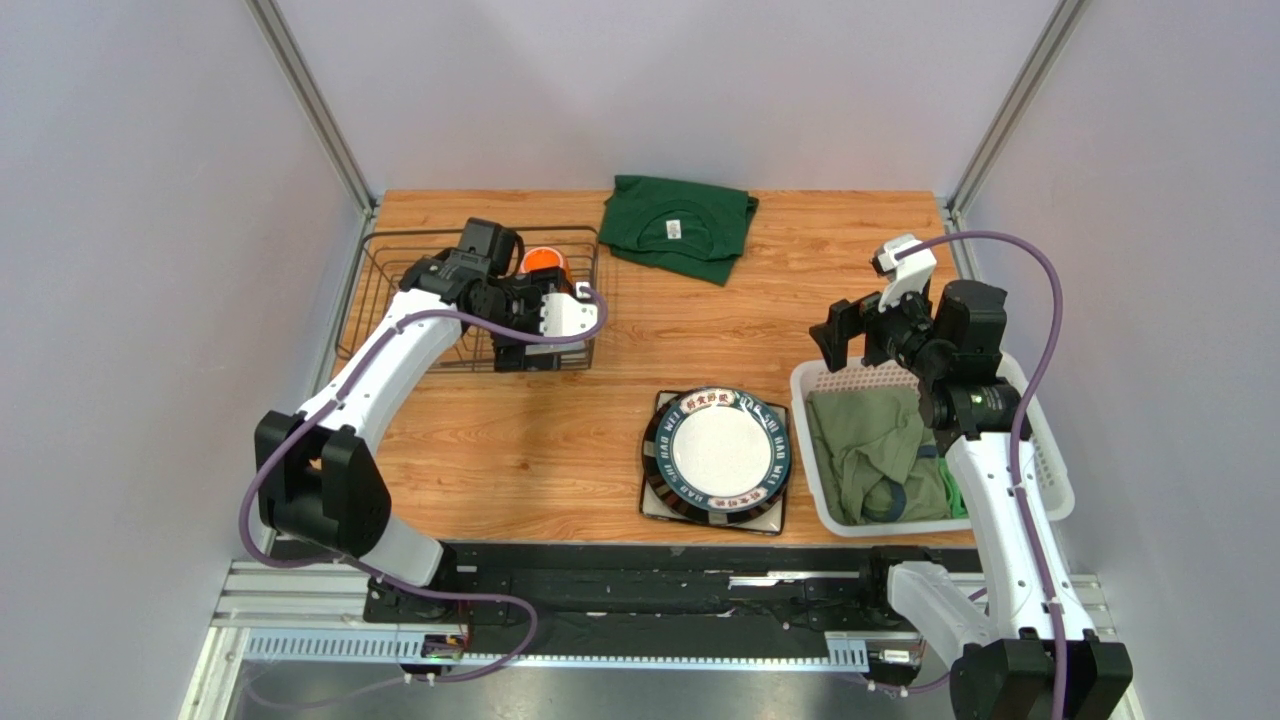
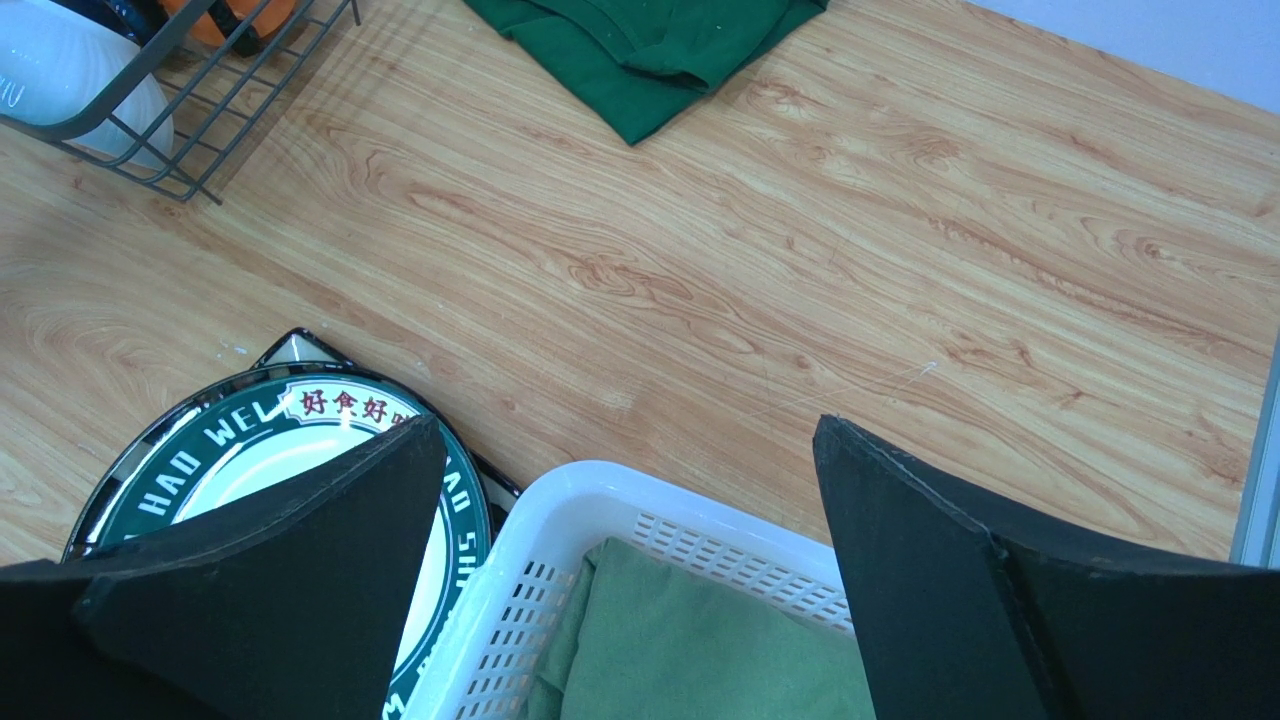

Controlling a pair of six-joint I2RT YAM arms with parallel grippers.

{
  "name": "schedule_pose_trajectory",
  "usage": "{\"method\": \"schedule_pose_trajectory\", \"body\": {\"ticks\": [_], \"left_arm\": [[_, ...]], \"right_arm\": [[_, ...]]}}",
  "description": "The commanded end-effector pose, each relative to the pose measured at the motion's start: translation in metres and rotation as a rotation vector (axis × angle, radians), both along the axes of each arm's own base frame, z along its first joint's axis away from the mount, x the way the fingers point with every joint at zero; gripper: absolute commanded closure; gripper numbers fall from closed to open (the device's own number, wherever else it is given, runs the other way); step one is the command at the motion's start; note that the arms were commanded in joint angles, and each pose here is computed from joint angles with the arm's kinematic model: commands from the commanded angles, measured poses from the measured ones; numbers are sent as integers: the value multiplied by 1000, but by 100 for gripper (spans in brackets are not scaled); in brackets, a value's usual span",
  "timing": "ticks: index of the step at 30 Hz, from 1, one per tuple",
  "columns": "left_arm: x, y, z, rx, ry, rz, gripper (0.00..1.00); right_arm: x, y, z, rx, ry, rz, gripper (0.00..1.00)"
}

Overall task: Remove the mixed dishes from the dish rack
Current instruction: Pick up the bowl from the dish rack.

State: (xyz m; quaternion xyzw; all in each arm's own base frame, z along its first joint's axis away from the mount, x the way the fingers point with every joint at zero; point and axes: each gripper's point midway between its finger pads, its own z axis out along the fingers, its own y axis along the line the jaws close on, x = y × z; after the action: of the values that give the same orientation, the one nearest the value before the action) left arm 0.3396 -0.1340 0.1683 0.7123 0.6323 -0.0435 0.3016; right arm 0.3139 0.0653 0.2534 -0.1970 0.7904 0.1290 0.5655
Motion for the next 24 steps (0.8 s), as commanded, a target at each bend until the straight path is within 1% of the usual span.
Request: {"method": "schedule_pose_trajectory", "body": {"ticks": [1,9,24], "left_arm": [[13,-7,-1,-17,-38,-66,2],[26,-8,-7,-21,-36,-64,1],[37,-8,-16,1,46,-61,1]], "right_arm": [[0,1,16,-3,-53,8,1],[0,1,15,-4,-51,8,1],[1,0,15,-5,-49,5,1]]}}
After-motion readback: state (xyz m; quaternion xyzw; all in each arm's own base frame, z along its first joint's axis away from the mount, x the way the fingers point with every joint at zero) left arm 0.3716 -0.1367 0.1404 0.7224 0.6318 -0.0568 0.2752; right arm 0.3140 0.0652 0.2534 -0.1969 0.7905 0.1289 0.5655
